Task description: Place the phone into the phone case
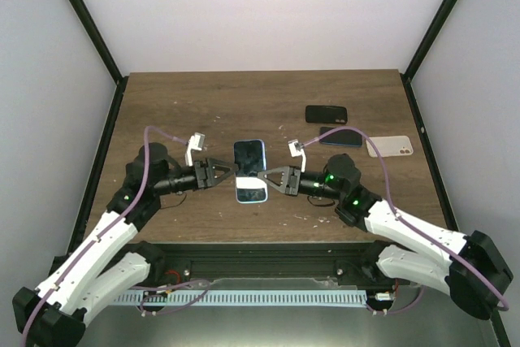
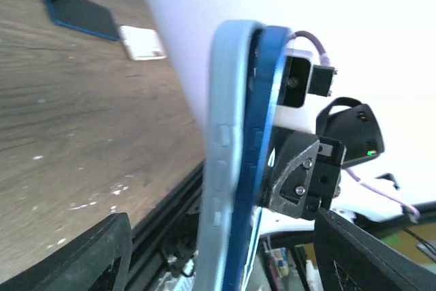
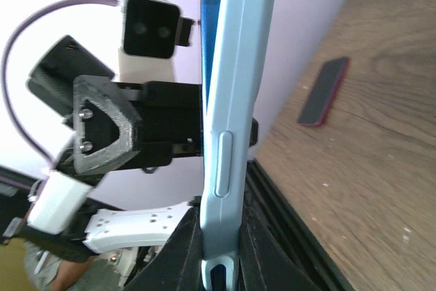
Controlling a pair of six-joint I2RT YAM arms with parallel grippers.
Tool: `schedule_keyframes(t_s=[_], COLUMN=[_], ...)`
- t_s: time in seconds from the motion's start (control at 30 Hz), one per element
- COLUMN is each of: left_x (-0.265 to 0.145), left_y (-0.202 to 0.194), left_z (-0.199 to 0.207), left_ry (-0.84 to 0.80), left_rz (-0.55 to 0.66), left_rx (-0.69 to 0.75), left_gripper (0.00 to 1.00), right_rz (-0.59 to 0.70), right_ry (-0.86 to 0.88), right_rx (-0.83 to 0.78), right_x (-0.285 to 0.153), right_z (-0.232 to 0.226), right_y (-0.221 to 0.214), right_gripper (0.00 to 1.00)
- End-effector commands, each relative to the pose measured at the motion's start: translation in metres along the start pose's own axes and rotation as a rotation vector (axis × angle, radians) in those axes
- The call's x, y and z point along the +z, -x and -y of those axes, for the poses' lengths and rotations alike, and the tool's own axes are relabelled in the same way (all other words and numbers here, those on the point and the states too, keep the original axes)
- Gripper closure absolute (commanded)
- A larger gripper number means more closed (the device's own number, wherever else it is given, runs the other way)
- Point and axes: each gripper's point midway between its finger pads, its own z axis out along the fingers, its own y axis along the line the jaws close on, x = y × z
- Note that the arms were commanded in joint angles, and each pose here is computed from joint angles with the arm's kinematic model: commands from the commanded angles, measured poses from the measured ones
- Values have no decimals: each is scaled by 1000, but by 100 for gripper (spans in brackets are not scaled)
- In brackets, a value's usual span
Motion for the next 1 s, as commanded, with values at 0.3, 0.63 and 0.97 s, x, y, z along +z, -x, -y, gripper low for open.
schedule_keyframes(t_s=[0.3, 0.63, 0.97], left_x=[-1, 8, 5], left_y=[4, -2, -1], left_z=[53, 26, 27], left_ry=[-283, -200, -171], left_rz=[-37, -53, -56], left_rx=[62, 39, 9], left_gripper=[53, 100, 49], right_rz=[6, 4, 87], right_ry=[285, 241, 235], right_rx=[-120, -92, -71], right_x=[-9, -7, -9], right_z=[-69, -55, -62], right_y=[5, 2, 19], right_gripper=[96, 86, 95])
